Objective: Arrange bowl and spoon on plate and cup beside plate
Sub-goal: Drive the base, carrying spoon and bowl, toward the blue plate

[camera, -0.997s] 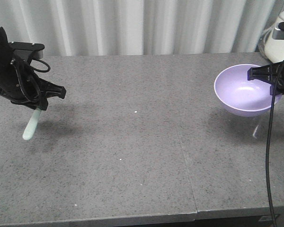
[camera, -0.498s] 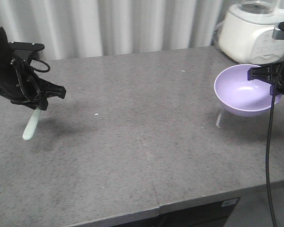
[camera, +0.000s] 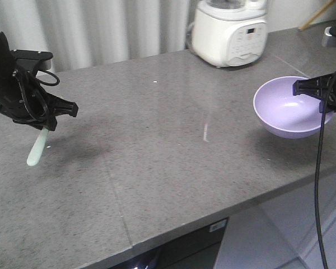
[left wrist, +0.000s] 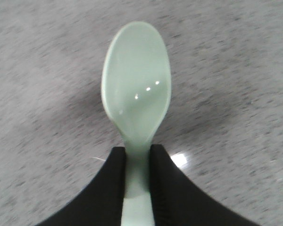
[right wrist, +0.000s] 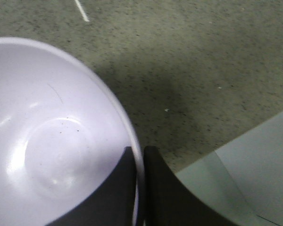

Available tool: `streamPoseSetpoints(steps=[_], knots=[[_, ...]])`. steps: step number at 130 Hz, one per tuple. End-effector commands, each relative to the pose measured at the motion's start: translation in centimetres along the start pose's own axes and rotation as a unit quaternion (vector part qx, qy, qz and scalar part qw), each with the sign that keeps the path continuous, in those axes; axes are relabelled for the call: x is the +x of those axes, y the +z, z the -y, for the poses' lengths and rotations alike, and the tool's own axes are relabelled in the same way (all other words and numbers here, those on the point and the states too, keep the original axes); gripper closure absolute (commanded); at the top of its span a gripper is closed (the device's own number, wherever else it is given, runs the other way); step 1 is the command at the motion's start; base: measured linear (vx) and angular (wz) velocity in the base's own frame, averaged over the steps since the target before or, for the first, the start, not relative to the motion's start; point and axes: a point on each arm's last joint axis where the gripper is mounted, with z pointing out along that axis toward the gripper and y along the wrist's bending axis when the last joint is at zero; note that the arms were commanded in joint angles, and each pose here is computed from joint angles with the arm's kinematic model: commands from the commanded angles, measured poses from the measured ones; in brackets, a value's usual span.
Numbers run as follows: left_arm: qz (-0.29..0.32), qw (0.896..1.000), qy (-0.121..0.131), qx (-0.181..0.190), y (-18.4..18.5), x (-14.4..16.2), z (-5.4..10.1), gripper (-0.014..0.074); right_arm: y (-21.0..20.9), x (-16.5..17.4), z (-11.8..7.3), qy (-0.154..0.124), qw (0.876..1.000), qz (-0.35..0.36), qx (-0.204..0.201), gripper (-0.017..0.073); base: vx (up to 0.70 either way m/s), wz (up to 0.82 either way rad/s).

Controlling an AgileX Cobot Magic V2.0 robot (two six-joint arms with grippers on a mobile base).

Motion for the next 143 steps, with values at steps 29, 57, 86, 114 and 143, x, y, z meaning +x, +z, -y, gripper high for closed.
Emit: streamPoseSetpoints(steps=[29,57,86,114,143], knots=[[0.055,0.998,0.001,0.009,-2.69,-0.57,0.34,0.0601,-2.35,-0.97,0.4,-0.003,0.998,0.058,0.0,0.0564,0.0,-0.42],[0.055,0.998,0.001,0.009,-2.69,-0.57,0.34,0.0601,-2.35,-0.97,0.4,-0.003,0.998,0.058,0.0,0.0564,0.01,-0.46],[0.055,0.998,0.001,0.009,-2.69,-0.57,0.34,0.0601,-2.35,-0.97,0.4,-0.003,0.998,0.058,0.0,0.0564,0.01,-0.44],[0.055,0.998,0.001,0.009,-2.69,-0.57,0.34,0.0601,-2.35,-0.97,0.41,-0.003,0.998,0.058,0.0,0.0564,0.01,-0.37],[0.055,0.998,0.001,0.009,-2.69,-0.57,0.34,0.0601,-2.35,-0.97,0.41,-0.003,0.998,0.058,0.0,0.0564,0.02,-0.35]])
